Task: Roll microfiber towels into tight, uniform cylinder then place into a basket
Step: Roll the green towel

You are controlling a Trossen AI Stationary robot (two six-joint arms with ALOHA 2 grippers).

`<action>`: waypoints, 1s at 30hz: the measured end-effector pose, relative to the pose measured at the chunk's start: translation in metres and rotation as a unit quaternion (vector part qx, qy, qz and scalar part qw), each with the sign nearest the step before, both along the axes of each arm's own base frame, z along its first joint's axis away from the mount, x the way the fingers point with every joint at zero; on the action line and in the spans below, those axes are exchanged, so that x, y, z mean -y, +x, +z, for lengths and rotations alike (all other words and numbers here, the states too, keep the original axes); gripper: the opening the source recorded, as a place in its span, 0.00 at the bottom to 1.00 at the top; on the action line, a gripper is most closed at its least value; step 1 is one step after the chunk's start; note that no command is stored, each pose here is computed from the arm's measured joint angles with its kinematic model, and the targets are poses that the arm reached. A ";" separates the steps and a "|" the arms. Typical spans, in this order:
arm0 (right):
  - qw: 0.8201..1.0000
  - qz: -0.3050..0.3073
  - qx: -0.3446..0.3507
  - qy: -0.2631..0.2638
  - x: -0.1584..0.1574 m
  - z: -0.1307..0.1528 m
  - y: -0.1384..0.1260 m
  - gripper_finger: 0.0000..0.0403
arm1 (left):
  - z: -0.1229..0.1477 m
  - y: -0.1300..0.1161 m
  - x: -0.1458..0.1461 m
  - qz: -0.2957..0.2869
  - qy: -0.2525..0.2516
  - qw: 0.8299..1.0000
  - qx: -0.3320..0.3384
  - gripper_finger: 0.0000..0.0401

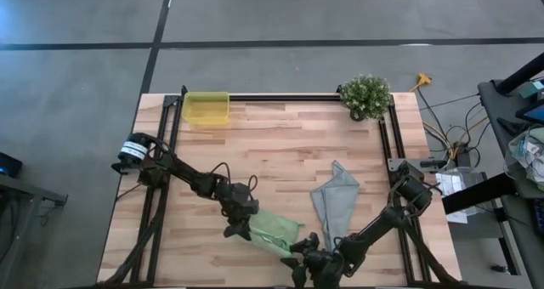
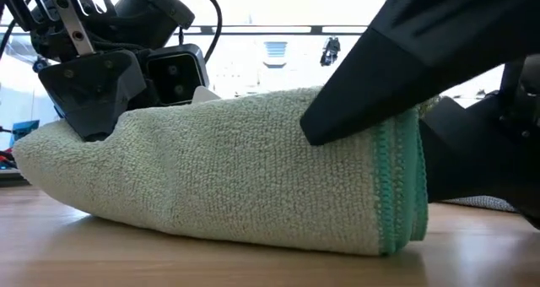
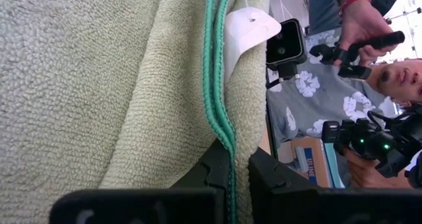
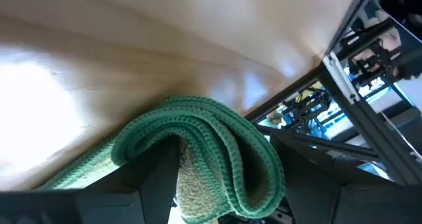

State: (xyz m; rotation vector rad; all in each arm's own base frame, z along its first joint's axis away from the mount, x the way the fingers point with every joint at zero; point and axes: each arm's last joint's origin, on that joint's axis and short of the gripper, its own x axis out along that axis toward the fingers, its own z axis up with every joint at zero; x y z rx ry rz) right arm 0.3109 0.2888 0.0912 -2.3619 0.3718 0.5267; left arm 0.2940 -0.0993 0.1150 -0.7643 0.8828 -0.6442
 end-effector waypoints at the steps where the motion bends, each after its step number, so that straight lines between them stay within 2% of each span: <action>1: 1.000 -0.003 0.003 0.009 0.000 0.000 0.000 0.56 | 0.000 0.000 0.000 0.000 0.000 1.000 0.000 0.00; 7: 0.997 -0.045 0.022 0.066 0.000 0.002 0.000 0.47 | 0.000 0.000 0.000 0.000 0.000 1.000 0.000 0.00; 17: 0.994 -0.069 0.025 0.082 0.001 0.001 -0.001 0.15 | 0.000 0.000 0.000 0.001 -0.001 1.000 -0.001 0.00; 20: 0.990 -0.088 0.030 0.107 0.002 0.001 -0.002 0.06 | 0.000 0.000 0.000 0.000 0.000 1.000 -0.003 0.00; 25: 0.974 -0.144 0.039 0.170 0.005 -0.001 -0.004 0.04 | -0.002 -0.002 0.000 0.000 0.001 1.000 -0.003 0.03; 30: 0.941 -0.202 0.044 0.269 0.006 -0.003 -0.006 0.04 | -0.003 -0.003 -0.001 -0.003 0.005 1.000 0.000 0.04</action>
